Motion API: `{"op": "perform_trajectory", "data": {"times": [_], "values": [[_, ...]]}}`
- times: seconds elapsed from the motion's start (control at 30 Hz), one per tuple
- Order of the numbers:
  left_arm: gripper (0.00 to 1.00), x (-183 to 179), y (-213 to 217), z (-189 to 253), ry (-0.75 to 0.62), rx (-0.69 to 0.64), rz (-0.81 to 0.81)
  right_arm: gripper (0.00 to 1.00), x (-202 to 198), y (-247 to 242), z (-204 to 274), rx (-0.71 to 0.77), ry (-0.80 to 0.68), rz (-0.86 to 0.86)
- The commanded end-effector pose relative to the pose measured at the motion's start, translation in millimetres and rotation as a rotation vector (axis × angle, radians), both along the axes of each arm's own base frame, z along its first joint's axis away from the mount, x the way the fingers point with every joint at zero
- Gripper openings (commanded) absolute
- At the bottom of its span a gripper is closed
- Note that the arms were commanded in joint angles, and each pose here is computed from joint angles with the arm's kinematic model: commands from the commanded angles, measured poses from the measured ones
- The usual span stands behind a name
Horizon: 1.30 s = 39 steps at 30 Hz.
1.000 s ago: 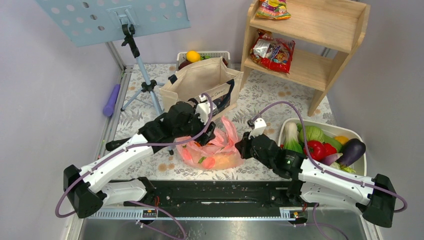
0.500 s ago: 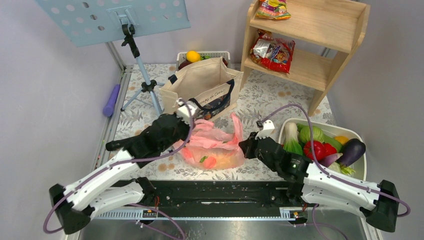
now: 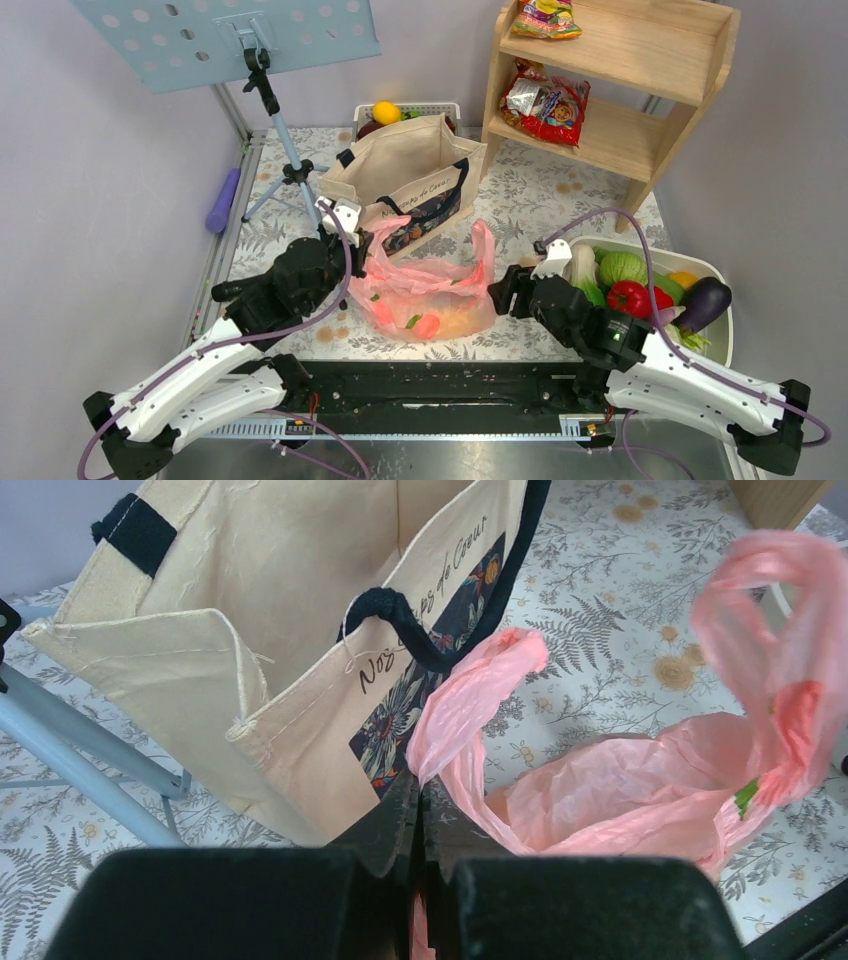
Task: Untie the knot of the grocery bags and take out the mixed food
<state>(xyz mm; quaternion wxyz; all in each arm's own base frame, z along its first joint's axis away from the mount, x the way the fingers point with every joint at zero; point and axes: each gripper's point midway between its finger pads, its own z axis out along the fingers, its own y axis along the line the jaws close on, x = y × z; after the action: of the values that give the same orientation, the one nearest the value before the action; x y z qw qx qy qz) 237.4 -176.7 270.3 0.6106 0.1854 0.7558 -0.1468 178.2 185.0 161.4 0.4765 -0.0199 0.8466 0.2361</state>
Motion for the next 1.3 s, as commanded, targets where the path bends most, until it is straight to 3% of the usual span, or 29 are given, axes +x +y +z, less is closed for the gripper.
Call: {"op": "perform_trajectory", "data": {"times": [0.0,0.23,0.33,0.47,0.67,0.83,0.9,1.0,1.07,1.27], "values": [[0.0,-3,-5,17,-0.033,-0.074,-0.022,0.69,-3,-4,40,-0.059,-0.019,0.045],[0.0,-4,-4,19,-0.041,-0.074,-0.027,0.74,5,14,78,-0.046,-0.066,0.093],[0.0,-5,-4,19,-0.041,-0.074,-0.03,0.76,14,19,82,-0.093,-0.075,0.078],[0.0,-5,-6,18,-0.038,-0.075,-0.036,0.89,31,28,79,-0.183,-0.075,0.061],[0.0,-3,-8,13,-0.032,-0.055,-0.039,0.89,67,45,70,-0.323,-0.027,0.06],[0.0,1,1,12,-0.058,-0.012,-0.005,0.67,86,55,45,-0.35,0.077,0.083],[0.0,1,2,11,-0.064,-0.009,0.0,0.49,88,61,43,-0.35,0.088,0.109],[0.0,-2,-1,16,-0.077,-0.026,-0.031,0.13,93,65,56,-0.324,0.073,0.115],[0.0,-5,-6,21,-0.089,-0.029,-0.07,0.0,96,62,69,-0.3,0.051,0.111],[0.0,-32,-33,40,-0.104,-0.105,-0.282,0.0,109,46,119,-0.241,-0.032,0.08]]}}
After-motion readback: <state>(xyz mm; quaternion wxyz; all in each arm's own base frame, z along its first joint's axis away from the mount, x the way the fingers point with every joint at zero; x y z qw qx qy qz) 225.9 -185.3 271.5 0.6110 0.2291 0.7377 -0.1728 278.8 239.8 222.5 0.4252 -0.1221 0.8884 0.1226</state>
